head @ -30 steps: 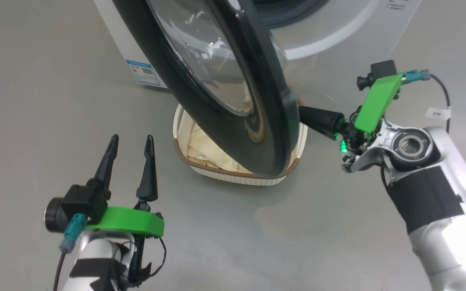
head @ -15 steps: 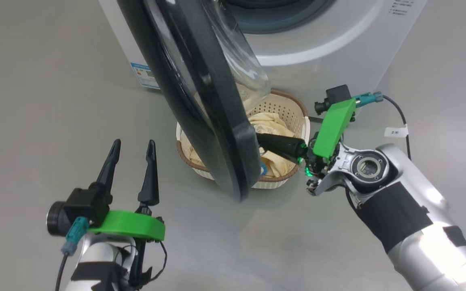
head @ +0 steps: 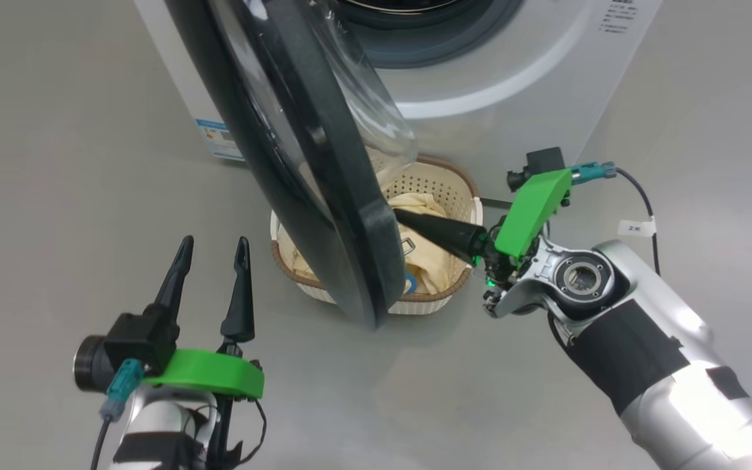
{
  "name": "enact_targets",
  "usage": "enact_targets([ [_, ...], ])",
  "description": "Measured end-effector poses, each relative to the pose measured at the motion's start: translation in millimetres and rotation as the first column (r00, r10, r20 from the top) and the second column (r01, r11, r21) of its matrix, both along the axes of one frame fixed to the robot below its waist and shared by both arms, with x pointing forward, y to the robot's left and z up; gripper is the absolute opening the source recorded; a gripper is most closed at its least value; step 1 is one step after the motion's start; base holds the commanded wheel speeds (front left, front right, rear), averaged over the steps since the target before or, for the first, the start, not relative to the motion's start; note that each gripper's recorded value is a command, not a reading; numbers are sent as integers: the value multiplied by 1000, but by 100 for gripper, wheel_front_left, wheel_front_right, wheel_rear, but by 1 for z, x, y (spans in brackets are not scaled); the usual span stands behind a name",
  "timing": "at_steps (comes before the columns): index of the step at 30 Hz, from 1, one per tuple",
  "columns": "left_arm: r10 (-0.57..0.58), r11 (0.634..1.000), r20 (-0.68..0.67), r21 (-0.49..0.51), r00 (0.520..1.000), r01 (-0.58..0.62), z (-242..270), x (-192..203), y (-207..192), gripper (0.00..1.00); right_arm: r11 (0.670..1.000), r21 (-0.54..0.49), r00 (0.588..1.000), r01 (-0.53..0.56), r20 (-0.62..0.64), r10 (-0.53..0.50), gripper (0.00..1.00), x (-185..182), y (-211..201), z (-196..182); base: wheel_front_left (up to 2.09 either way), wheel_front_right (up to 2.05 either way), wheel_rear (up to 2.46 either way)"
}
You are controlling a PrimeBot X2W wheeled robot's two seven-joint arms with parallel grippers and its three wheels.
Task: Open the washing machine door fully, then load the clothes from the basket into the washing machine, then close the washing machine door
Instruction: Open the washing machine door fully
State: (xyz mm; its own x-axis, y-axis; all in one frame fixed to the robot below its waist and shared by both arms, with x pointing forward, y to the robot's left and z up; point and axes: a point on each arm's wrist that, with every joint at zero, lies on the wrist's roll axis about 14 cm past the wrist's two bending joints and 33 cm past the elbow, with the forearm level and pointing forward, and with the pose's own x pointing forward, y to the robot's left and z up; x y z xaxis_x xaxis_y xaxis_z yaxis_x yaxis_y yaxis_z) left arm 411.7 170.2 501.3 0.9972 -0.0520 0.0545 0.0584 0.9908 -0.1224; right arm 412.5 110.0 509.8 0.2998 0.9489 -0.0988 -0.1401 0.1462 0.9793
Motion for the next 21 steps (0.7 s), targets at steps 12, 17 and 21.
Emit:
enact_targets([
  [12, -54, 998, 30, 12, 998, 54, 8, 8, -15, 100, 934, -15, 918, 357, 190, -348, 0, 46, -86, 25, 0, 0, 0],
  [17, -67, 998, 24, 11, 997, 67, 6, 7, -19, 100, 855, -51, 818, 516, 325, -474, 15, 54, -133, 26, 0, 0, 0],
  [21, -72, 997, 27, 10, 997, 72, 7, 6, -21, 100, 771, -55, 704, 634, 454, -547, 85, 59, -168, 33, 0, 0, 0],
])
